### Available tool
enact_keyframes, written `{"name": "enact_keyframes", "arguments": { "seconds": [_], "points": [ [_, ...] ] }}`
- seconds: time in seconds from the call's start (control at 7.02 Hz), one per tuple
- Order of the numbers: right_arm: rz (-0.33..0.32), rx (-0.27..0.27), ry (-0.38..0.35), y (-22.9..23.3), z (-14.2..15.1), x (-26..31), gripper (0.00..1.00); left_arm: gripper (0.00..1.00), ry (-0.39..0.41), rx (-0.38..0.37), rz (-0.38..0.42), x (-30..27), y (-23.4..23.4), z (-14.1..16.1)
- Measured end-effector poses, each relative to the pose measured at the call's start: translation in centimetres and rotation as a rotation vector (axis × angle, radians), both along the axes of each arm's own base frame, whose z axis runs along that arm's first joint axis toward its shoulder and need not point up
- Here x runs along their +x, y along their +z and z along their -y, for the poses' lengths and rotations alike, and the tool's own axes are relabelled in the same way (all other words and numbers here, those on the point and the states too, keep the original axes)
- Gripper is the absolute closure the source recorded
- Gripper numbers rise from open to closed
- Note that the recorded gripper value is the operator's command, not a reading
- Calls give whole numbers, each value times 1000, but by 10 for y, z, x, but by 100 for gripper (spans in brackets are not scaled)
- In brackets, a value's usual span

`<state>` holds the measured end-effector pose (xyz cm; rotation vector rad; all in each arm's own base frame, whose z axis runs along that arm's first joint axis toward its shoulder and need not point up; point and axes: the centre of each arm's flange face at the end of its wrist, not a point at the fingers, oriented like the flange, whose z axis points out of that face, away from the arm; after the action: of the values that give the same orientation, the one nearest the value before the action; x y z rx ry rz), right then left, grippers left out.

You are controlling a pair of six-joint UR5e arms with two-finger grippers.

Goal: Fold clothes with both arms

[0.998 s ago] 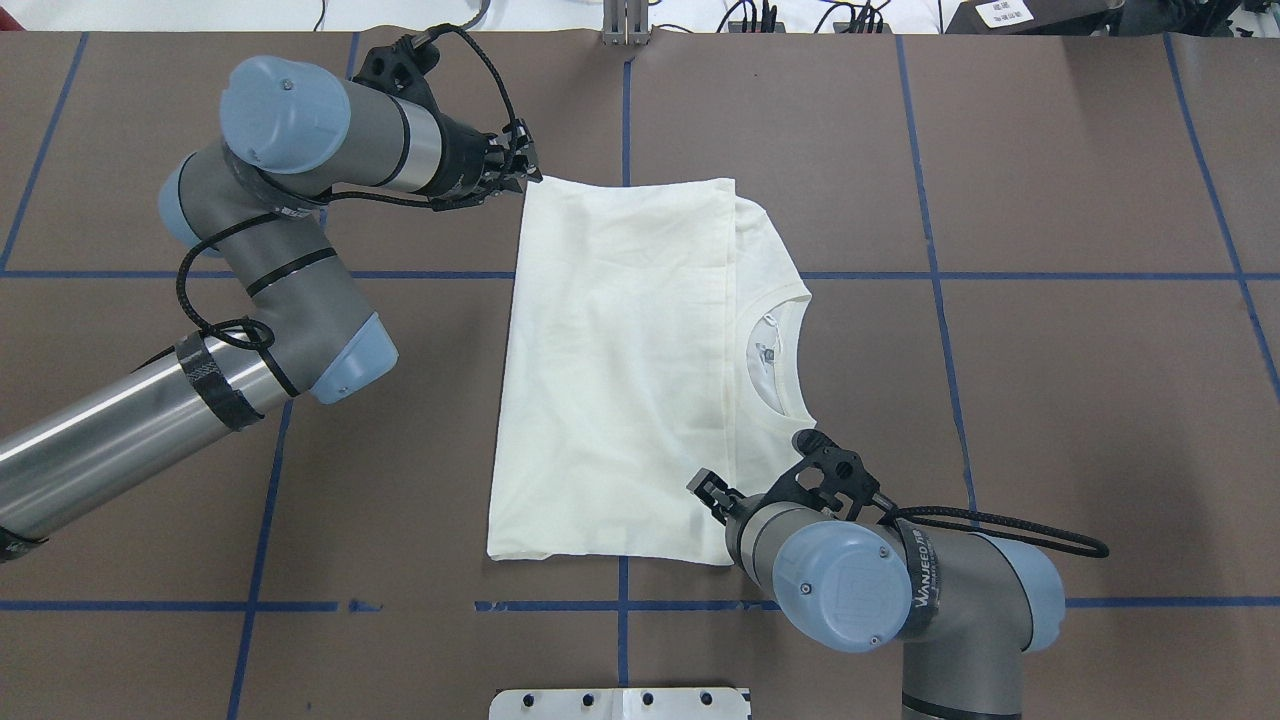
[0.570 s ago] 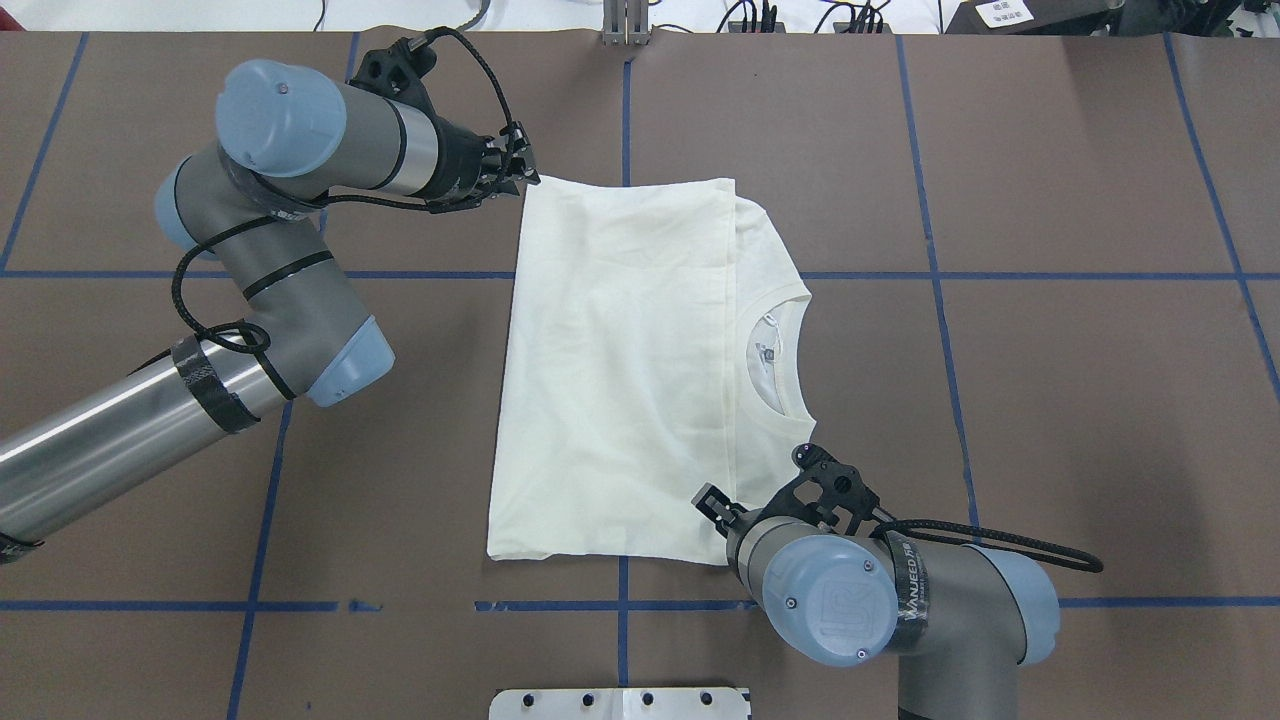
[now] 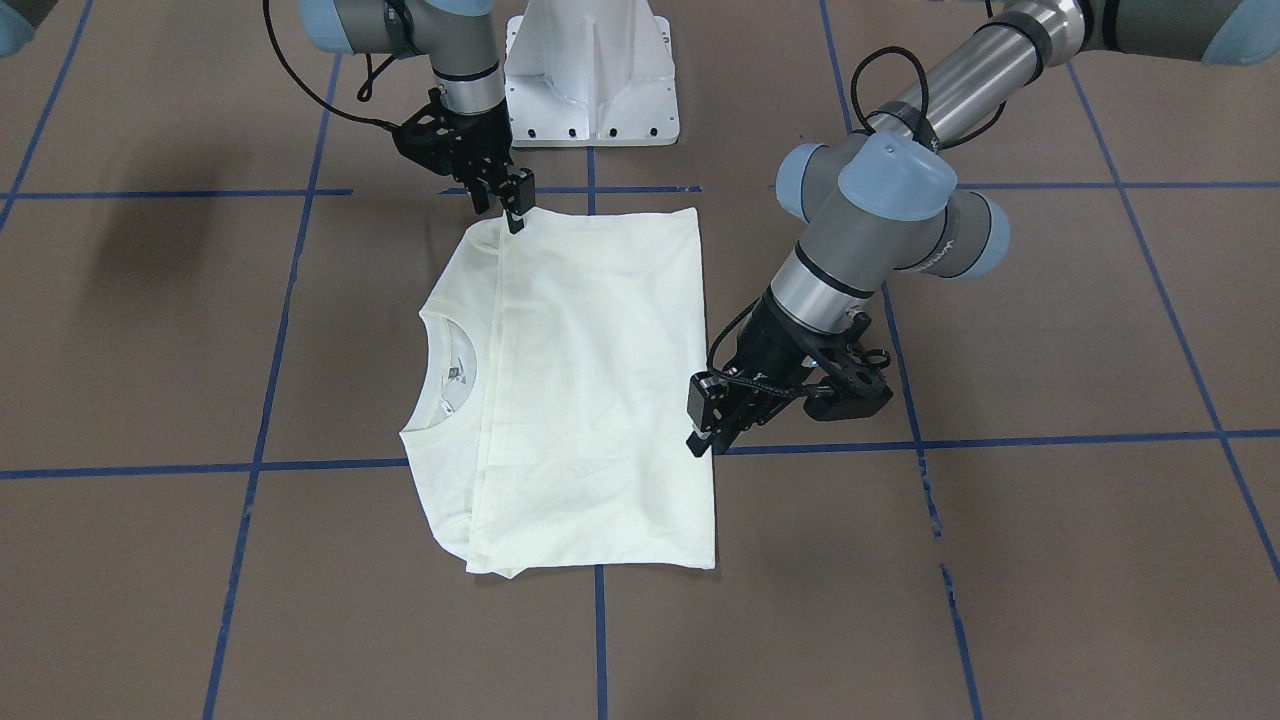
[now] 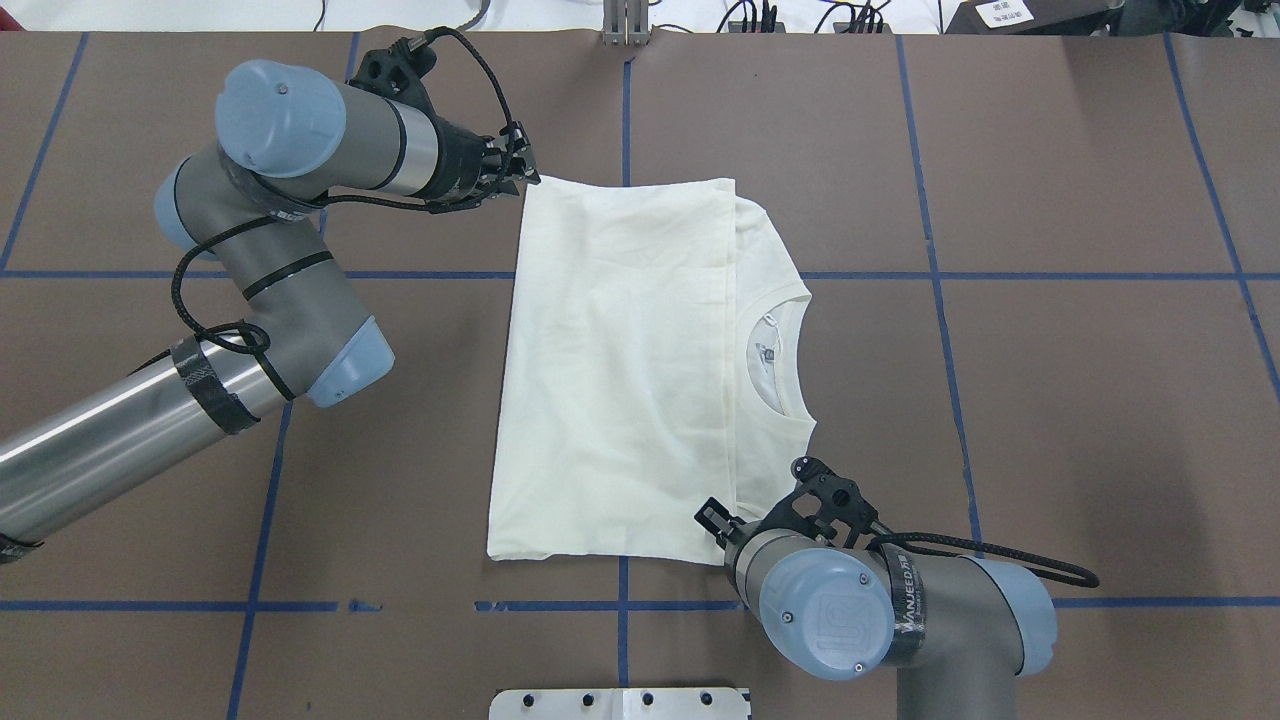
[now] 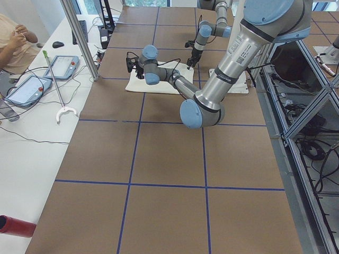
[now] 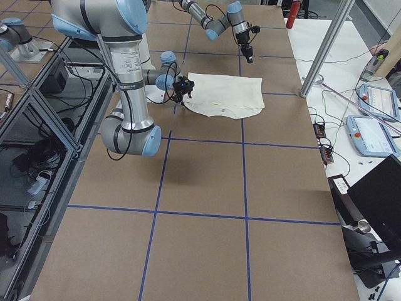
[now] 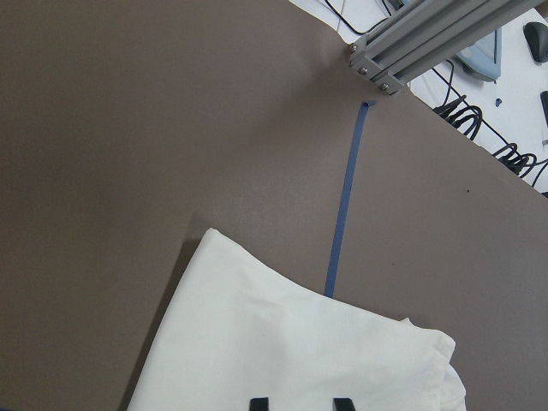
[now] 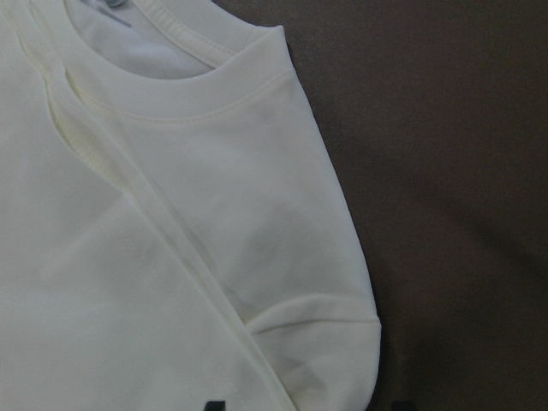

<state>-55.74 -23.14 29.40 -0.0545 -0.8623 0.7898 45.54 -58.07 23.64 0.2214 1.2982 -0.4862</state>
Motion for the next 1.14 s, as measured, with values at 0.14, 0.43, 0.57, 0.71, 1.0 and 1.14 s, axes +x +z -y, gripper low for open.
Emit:
{"name": "enact_keyframes", "arguments": {
  "seconds": [0.14,0.43,0.57,0.71,1.0,1.14],
  "points": [
    [-1,0,-1,1,0,0,30,63,0,2,-2,-1,-1,-1],
    [-4,-1,-4,2,-2,-1,30,63,1,4,-4,-4,2,-5],
    [-5,-1,-5,3,-3,-1,30,63,1,5,-6,-6,2,-7],
    [-6,-1,-7,3,-4,-1,33,63,0,5,-7,-8,2,-8],
    [-7,-1,-9,4,-5,-2,49,62,0,8,-10,-10,2,-10],
    [-7,-1,-10,4,-6,-2,75,62,1,8,-10,-11,4,-12]
  ]
}}
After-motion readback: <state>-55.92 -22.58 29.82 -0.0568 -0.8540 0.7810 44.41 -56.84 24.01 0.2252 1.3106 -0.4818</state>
